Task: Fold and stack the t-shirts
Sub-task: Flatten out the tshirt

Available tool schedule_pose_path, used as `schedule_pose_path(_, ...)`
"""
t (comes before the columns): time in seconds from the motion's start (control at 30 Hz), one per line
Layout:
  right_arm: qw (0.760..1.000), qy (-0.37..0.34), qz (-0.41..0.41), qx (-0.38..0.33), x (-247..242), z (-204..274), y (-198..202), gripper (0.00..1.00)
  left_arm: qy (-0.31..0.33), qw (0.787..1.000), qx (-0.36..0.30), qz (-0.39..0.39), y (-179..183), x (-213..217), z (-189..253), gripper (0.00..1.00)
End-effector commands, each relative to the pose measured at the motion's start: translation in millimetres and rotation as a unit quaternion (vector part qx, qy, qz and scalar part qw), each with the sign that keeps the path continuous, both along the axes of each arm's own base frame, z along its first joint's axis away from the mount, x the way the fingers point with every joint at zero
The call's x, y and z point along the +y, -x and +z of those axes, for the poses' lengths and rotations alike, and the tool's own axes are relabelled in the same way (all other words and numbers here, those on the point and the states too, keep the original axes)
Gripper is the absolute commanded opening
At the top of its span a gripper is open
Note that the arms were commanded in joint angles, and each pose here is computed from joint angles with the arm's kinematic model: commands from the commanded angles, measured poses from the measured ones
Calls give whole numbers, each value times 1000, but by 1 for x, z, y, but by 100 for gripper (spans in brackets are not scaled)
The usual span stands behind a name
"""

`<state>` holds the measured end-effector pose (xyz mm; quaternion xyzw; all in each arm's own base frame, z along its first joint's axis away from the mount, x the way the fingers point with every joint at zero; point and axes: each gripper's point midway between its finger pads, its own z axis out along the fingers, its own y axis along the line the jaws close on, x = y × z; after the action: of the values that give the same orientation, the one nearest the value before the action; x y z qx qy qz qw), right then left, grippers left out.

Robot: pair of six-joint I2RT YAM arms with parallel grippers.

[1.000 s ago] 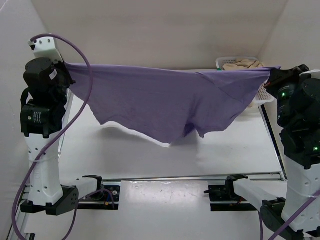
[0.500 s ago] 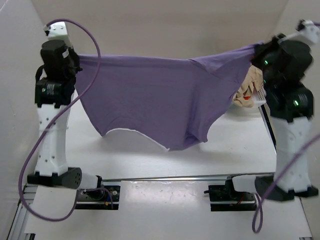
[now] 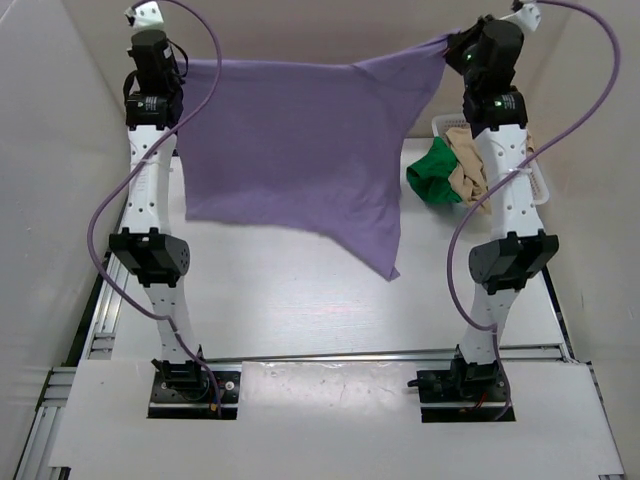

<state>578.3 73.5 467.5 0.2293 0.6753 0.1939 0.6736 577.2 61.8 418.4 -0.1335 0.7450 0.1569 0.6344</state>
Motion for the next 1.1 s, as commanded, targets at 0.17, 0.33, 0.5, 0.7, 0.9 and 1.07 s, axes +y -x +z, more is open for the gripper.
schedule_pose_path(0.17,975,-14,-30,-221,-32,170,122,0,-1,981,-193,-16,91,5,157,10)
schedule_pose_path(0.33,994,8,-2,-107,-16,91,144,0,3,994,-96,-46,95,-5,82,10)
schedule_pose_path(0.5,999,30,27,21,-2,-31,181,0,11,998,-7,-68,137,-13,0,10)
schedule_pose_path(0.7,968,95,81,216,20,-206,274,0,29,983,161,-83,213,-19,-173,10)
schedule_pose_path(0.9,926,84,149,337,46,-301,378,0,28,969,239,-62,302,-13,-279,10)
schedule_pose_path(1.07,888,104,169,415,49,-348,433,0,25,956,289,-48,355,-8,-334,10)
